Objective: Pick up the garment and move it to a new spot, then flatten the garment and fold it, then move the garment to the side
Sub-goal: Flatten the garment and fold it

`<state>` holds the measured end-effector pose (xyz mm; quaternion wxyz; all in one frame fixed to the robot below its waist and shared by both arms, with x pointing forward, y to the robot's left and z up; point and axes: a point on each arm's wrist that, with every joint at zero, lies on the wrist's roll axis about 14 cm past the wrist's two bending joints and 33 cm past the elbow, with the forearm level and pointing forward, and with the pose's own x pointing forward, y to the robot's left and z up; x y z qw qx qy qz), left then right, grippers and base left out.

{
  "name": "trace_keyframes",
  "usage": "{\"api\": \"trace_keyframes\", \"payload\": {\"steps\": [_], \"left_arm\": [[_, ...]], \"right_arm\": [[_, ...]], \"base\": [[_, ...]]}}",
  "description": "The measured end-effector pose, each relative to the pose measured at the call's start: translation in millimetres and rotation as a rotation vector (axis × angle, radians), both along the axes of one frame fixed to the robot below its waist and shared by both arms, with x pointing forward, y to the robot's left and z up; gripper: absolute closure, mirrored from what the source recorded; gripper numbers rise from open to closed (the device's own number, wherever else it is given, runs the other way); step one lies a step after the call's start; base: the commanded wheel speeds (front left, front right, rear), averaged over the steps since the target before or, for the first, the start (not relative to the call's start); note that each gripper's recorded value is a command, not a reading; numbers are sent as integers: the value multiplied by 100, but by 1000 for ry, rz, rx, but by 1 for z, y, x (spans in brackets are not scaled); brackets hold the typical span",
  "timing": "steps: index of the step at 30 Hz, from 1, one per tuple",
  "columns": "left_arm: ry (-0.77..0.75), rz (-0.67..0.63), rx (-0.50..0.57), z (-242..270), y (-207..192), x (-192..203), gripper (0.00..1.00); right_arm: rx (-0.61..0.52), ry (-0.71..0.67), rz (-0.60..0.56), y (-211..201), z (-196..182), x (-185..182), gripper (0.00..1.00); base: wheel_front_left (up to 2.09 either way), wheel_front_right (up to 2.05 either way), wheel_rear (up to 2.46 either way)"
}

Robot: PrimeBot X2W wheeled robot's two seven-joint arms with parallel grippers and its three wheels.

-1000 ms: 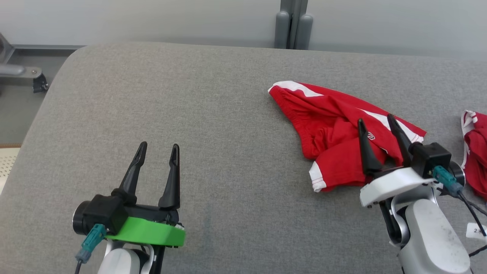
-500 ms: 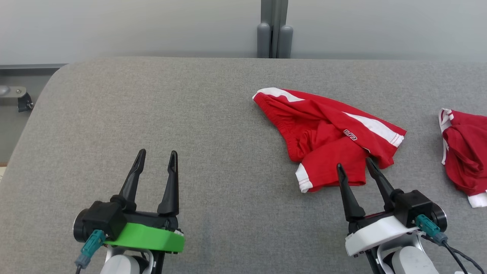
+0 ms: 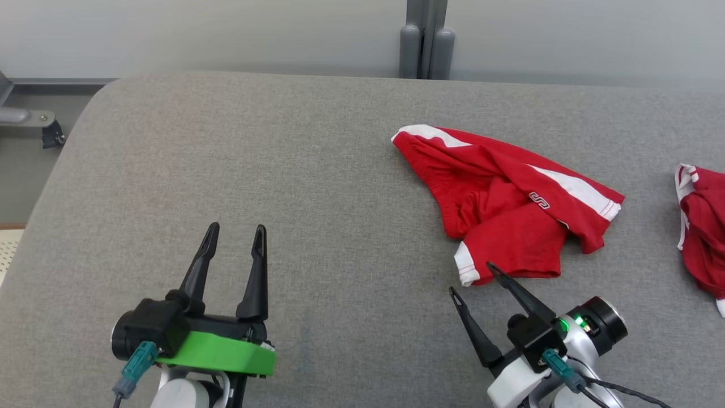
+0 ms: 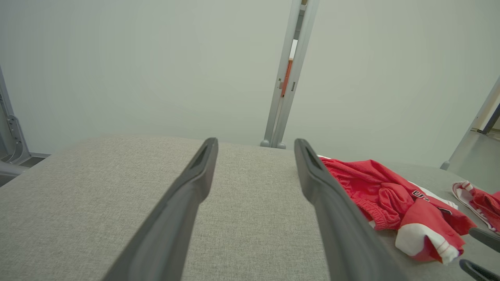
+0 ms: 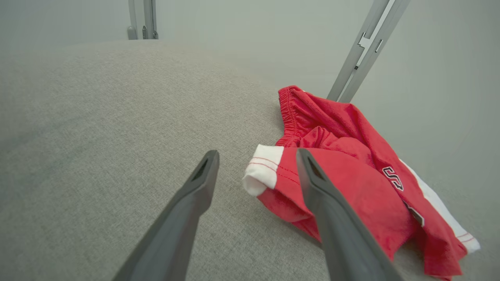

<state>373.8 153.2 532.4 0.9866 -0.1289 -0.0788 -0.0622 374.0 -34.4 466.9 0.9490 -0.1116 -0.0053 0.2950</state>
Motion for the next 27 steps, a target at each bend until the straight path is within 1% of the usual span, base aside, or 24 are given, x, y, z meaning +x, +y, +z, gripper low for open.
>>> {"api": "trace_keyframes", "payload": {"steps": [2, 6, 13, 14, 15, 16, 19, 22, 24, 27], "left_arm": [[2, 11, 0, 0, 4, 0, 0], [-3, 30, 3, 2, 10, 1, 0], [11, 62, 2, -3, 21, 2, 0], [13, 65, 2, -3, 22, 2, 0], [16, 68, 3, -4, 23, 2, 0], [20, 71, 3, -5, 24, 2, 0], [24, 73, 4, -6, 24, 2, 0], [25, 74, 2, -7, 24, 2, 0], [24, 70, 1, -7, 23, 2, 0], [22, 60, -1, -6, 19, 2, 0]], "right_arm": [[-39, 10, 13, 1, -9, 2, 0], [-81, 14, 18, 3, -17, 12, 0], [-119, 43, 12, 4, -32, 26, 0], [-125, 50, 6, 3, -35, 29, 51], [-126, 52, 1, 2, -36, 31, 73], [-125, 52, -3, 1, -36, 34, 100], [-110, 45, -13, 2, -31, 40, 100], [-66, 20, -14, 7, -18, 45, 100], [-36, -18, -2, 15, -2, 50, 100], [37, -104, 23, 29, 36, 61, 100]], "base": [[0, 0, 0], [0, 0, 0], [0, 0, 0], [0, 0, 0], [0, 0, 0], [0, 0, 0], [0, 0, 0], [0, 0, 0], [0, 0, 0], [0, 0, 0]]}}
